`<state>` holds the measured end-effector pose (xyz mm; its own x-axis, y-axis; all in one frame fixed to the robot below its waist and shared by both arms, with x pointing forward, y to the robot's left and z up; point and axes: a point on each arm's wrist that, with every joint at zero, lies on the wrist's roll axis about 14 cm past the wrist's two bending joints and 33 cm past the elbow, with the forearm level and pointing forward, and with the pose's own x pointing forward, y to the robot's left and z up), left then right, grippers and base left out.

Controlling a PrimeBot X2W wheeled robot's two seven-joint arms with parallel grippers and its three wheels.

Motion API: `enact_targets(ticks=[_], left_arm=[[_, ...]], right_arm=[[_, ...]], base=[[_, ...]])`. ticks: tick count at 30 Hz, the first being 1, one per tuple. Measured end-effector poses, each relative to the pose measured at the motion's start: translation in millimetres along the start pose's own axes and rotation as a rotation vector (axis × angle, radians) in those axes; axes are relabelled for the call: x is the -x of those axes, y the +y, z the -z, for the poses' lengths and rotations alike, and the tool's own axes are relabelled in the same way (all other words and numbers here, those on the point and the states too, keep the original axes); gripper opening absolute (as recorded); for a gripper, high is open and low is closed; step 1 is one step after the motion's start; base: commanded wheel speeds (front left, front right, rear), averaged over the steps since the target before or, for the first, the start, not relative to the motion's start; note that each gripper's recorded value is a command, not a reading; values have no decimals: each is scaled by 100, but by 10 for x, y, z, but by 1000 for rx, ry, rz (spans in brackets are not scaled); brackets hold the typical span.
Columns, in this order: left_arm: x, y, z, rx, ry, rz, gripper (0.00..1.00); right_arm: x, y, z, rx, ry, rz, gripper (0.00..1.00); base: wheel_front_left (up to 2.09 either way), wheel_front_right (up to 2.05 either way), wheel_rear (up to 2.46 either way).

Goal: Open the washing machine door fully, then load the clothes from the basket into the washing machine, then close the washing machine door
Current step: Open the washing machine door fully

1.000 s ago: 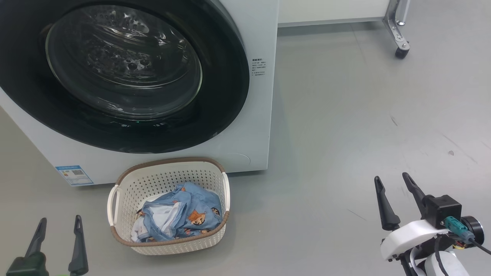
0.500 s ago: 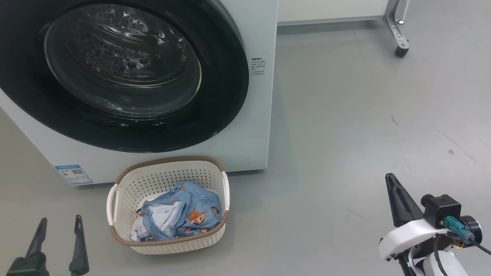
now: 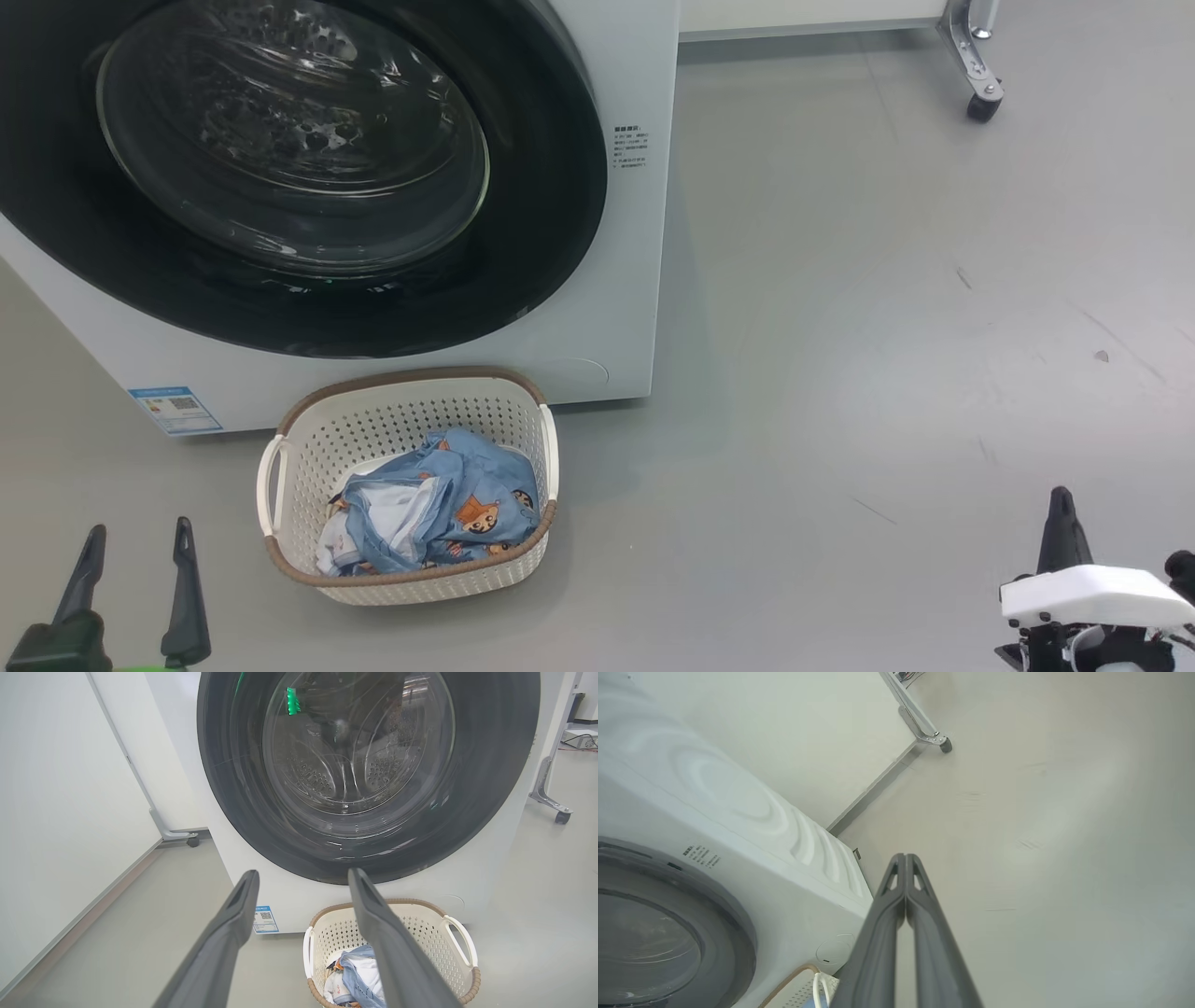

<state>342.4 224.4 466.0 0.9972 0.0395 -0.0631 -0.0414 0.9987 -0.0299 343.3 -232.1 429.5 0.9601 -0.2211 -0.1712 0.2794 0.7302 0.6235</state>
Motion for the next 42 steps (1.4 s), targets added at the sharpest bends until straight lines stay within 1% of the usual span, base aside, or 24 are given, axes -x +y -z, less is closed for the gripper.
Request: enact_targets(ticks=[3, 6, 10, 12, 14, 17, 18, 22, 25, 28, 36, 41, 42], left_arm=[[-20, 5, 0, -2, 1, -1, 100], [-50, 9, -9, -4, -2, -2, 100], [-72, 61, 29, -10, 12, -14, 100], [-89, 89, 55, -19, 22, -16, 100], [-112, 86, 77, -20, 29, -15, 100], [-157, 79, 119, -13, 41, -10, 100], [-172, 84, 141, -8, 47, -12, 100], [-249, 114, 217, -18, 71, -9, 100], [-333, 154, 249, -34, 81, -5, 100], [-410, 213, 293, -49, 93, -8, 100], [-539, 435, 440, -81, 135, -46, 100], [-574, 452, 591, -71, 173, -51, 100], [-574, 452, 591, -71, 173, -51, 100]], right_arm=[[-3, 1, 152, -150, 40, 27, 0], [-103, 151, 218, -289, 89, 11, 0], [-319, 347, 94, -488, 99, -26, 0], [-435, 411, -22, -591, 79, -42, 0], [-543, 447, -124, -693, 63, -54, 0], [-658, 461, -175, -833, 62, -59, 0], [-687, 450, -177, -857, 64, -58, 0], [-818, 427, -151, -881, 95, -64, 0], [-929, 492, -50, -858, 167, -87, 0], [-1089, 573, -46, -820, 215, -127, 0], [-1570, 1115, -166, -766, 278, -311, 0], [-1799, 1381, -191, -728, 308, -395, 0], [-1799, 1381, -191, -728, 308, -395, 0]], base=[[0, 0, 0], [0, 0, 0], [0, 0, 0], [0, 0, 0], [0, 0, 0], [0, 0, 0], [0, 0, 0], [0, 0, 0], [0, 0, 0], [0, 0, 0], [0, 0, 0], [0, 0, 0], [0, 0, 0]])
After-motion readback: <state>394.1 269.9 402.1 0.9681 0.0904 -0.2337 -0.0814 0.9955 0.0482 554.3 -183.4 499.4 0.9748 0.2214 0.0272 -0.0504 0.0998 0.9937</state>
